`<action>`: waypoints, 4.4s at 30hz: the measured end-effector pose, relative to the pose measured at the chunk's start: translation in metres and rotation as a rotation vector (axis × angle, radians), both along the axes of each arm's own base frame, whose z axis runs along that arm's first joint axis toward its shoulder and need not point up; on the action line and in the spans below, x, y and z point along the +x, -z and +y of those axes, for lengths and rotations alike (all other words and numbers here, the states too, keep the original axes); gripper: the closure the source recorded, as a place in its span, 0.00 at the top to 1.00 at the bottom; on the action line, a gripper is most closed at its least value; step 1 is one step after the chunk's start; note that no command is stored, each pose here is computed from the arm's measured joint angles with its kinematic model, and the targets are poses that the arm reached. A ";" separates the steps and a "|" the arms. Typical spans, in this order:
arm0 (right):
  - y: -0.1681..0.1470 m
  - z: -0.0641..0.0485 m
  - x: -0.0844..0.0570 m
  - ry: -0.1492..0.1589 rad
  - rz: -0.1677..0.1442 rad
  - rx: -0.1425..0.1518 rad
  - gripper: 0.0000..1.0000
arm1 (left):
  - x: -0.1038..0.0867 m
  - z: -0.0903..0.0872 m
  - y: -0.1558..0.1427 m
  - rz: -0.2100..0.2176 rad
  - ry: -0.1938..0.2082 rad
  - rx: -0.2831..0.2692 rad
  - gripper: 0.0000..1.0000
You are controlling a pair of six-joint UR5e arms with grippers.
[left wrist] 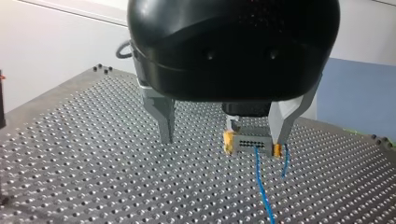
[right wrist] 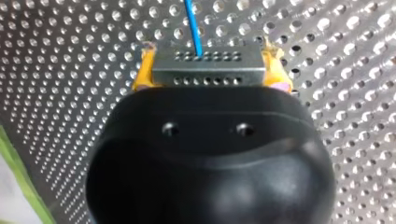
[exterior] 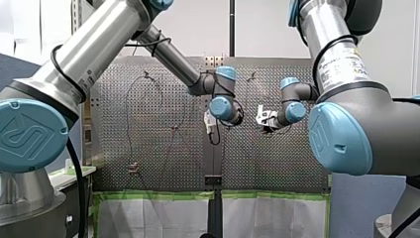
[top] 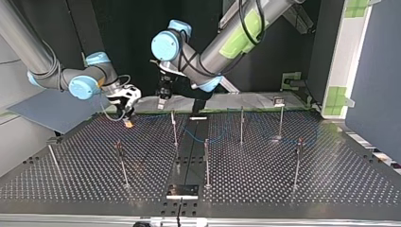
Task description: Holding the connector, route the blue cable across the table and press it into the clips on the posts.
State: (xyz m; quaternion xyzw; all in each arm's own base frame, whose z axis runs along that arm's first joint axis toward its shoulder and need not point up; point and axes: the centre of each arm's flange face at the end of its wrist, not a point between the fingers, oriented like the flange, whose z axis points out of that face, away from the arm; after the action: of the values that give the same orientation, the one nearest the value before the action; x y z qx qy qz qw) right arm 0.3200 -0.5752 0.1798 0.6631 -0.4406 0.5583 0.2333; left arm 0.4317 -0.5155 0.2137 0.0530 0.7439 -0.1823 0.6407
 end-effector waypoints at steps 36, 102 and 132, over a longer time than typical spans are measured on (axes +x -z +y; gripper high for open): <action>-0.002 -0.004 -0.008 0.000 -0.007 -0.001 0.00 | 0.035 -0.071 0.039 -0.031 -0.172 -0.051 1.00; -0.033 -0.001 -0.006 -0.010 -0.022 -0.043 0.00 | 0.076 -0.090 0.063 -0.021 -0.268 0.032 0.00; -0.121 0.020 -0.002 -0.079 -0.135 -0.099 0.00 | 0.072 -0.076 -0.027 -0.056 -0.340 -0.027 0.00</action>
State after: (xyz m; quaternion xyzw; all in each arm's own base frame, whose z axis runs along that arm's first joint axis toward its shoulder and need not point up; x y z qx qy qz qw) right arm 0.3177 -0.5557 0.3004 0.6283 -0.4007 0.6317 0.2136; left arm 0.5033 -0.5917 0.2404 -0.0771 0.7215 -0.0797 0.6835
